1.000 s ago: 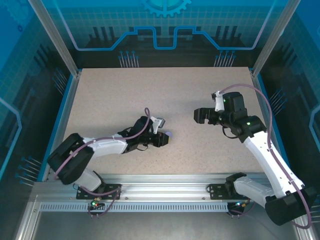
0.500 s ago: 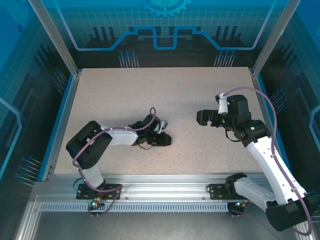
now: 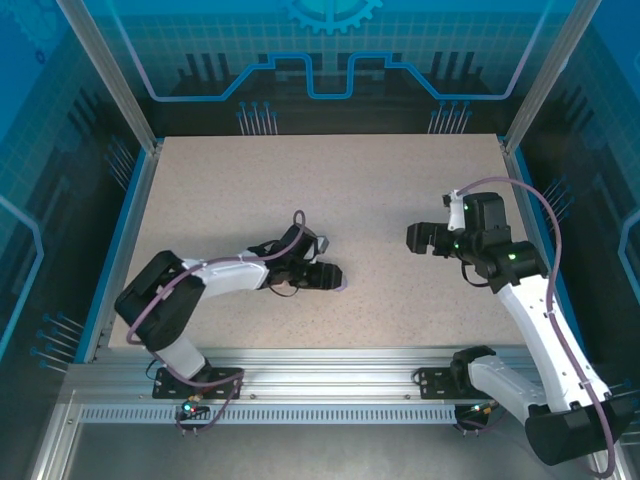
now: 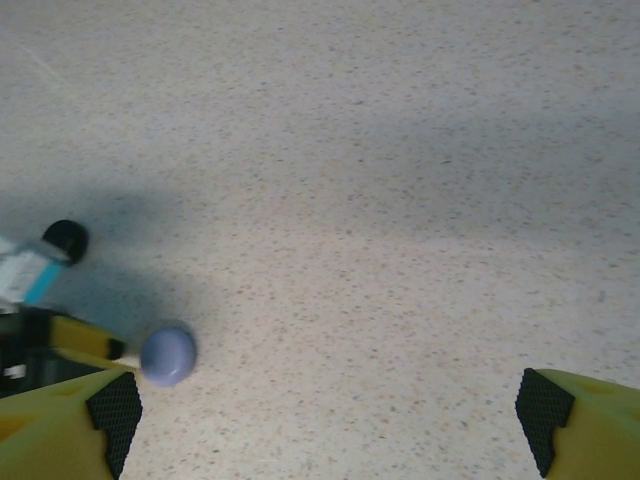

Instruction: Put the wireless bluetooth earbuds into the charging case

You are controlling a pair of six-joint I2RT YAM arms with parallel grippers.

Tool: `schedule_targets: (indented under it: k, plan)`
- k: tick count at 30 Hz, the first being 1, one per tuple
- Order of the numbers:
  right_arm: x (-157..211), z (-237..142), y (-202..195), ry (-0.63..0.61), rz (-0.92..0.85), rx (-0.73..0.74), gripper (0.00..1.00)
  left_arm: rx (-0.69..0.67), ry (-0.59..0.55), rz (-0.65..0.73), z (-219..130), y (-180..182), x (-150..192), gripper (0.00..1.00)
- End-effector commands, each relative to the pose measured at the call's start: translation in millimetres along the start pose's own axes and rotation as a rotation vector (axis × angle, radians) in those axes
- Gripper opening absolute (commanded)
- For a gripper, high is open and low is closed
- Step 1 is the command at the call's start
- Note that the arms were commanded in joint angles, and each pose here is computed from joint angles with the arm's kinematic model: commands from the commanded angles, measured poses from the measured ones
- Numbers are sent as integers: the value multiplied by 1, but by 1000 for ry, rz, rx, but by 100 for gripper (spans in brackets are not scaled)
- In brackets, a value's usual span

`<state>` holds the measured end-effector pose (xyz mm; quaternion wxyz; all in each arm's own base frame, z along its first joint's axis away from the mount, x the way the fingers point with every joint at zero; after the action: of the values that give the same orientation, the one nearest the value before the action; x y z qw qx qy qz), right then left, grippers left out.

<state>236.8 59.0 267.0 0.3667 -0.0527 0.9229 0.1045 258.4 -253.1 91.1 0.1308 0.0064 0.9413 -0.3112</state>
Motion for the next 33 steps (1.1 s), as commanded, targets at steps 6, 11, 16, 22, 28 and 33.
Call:
schedule_targets:
  k: [6, 11, 16, 22, 28, 33]
  plan:
    - [6, 2, -40, -88, -27, 215, 100, -114, -341, 142, -93, -3, -35, 74]
    - [23, 37, -58, -249, -128, 262, 100, -262, -674, 166, -157, 29, -53, 99]
    - [24, 68, -72, -401, -137, 296, 100, -359, -920, 106, -194, 83, -59, 99]
    - [17, 114, -75, -464, -189, 248, 100, -462, -1046, 66, -204, 135, -63, 99]
    - [18, 150, -73, -450, -259, 228, 100, -495, -1040, 174, -179, 154, -74, 99]
    - [25, 174, -75, -429, -274, 215, 100, -485, -1090, 293, -161, 160, -83, 99]
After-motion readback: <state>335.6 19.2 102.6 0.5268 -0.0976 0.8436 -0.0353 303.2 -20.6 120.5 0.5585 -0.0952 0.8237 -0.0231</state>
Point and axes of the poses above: each hand's point on the last joint's axis, 136 mm out from that joint toward the fingers, its own z axis out along the fingers, its own y axis along the line the jaws close on, x = y × z, the point moved 5 cm from there along -z, back along the fingers, and after that the axes turned 7 degrees about -z, right-handed, at the moved point
